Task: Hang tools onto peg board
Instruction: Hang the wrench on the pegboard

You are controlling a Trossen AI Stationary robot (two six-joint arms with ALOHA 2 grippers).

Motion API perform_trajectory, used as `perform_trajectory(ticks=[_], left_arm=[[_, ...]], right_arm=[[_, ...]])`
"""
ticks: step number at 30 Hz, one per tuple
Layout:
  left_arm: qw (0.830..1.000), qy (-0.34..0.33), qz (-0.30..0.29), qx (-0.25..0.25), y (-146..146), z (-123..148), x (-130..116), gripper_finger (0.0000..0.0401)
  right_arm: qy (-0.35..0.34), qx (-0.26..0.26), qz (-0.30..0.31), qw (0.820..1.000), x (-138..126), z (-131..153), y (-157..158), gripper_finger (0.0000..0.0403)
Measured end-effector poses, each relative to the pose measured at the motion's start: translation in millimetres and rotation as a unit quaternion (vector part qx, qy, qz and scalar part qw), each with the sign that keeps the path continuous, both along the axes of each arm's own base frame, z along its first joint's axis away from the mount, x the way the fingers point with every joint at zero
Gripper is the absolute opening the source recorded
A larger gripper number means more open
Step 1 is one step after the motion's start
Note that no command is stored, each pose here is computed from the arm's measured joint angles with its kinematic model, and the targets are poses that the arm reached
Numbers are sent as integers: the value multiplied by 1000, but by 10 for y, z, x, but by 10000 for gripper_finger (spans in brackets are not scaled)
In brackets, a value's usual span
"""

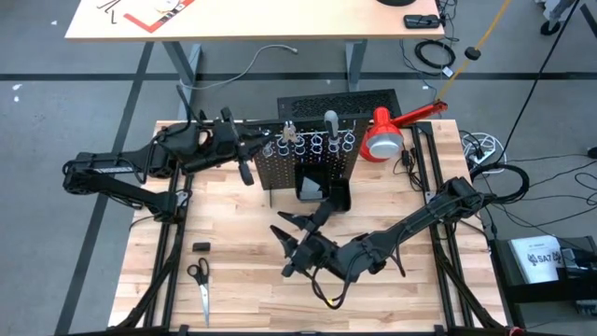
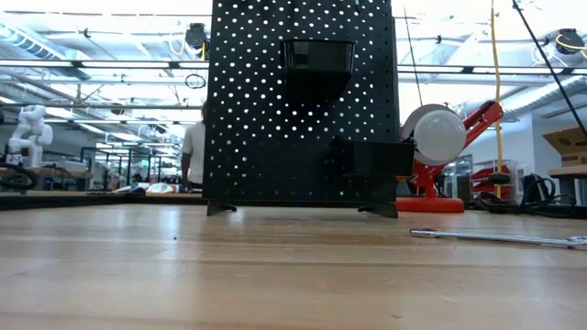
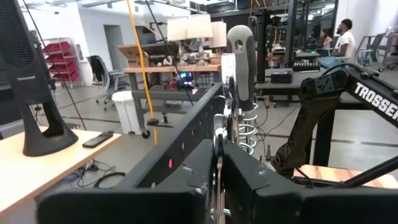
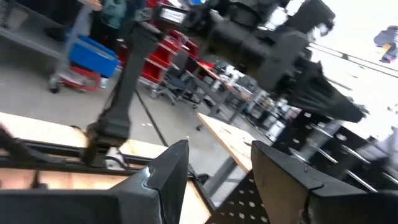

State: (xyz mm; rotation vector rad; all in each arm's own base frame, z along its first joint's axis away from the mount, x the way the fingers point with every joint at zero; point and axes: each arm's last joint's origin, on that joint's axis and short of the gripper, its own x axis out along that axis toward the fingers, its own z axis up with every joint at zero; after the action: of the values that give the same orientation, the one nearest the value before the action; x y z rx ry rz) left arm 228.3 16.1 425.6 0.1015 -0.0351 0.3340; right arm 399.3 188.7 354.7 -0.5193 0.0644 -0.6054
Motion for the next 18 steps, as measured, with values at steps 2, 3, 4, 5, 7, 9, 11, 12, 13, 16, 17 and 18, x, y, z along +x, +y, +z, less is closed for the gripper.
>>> perform_trajectory(ticks=[2,3,4,5,7,9,11,12,13,16,17,18], left_arm=[[1000,0,1,0,0,1,0,59],[1000,-1,5,-1,2,1,-1,68],[1000,-1,8,-1,2,2,-2,76],[1000,-1,9,-1,3,2,-2,82],[1000,-2,10,-1,3,3,-2,92],[1000,-2,10,-1,3,3,-4,100],[1000,-2,10,-1,3,6,-7,109],[1000,-3,10,-1,3,7,-9,114],[1000,-5,10,-1,3,14,-17,119],[1000,-19,10,-1,1,57,-67,131],[1000,-24,10,-1,0,76,-97,135],[999,-31,10,0,-1,97,-125,139]], right_arm=[[-4,3,-24,1000,-12,20,-12,169],[-3,2,-36,999,-23,28,-10,169],[-3,1,-47,999,-34,38,-7,169],[-2,-1,-57,998,-50,54,-2,169],[0,-4,-63,998,-99,100,24,169],[-4,-4,-58,998,-171,175,56,169],[-10,0,-52,999,-245,255,81,169],[-12,0,-51,999,-287,299,92,169],[-12,0,-51,999,-332,344,102,169],[-21,10,-57,998,-488,511,107,169],[-24,14,-59,998,-538,562,103,169],[-26,18,-62,998,-578,604,95,169]])
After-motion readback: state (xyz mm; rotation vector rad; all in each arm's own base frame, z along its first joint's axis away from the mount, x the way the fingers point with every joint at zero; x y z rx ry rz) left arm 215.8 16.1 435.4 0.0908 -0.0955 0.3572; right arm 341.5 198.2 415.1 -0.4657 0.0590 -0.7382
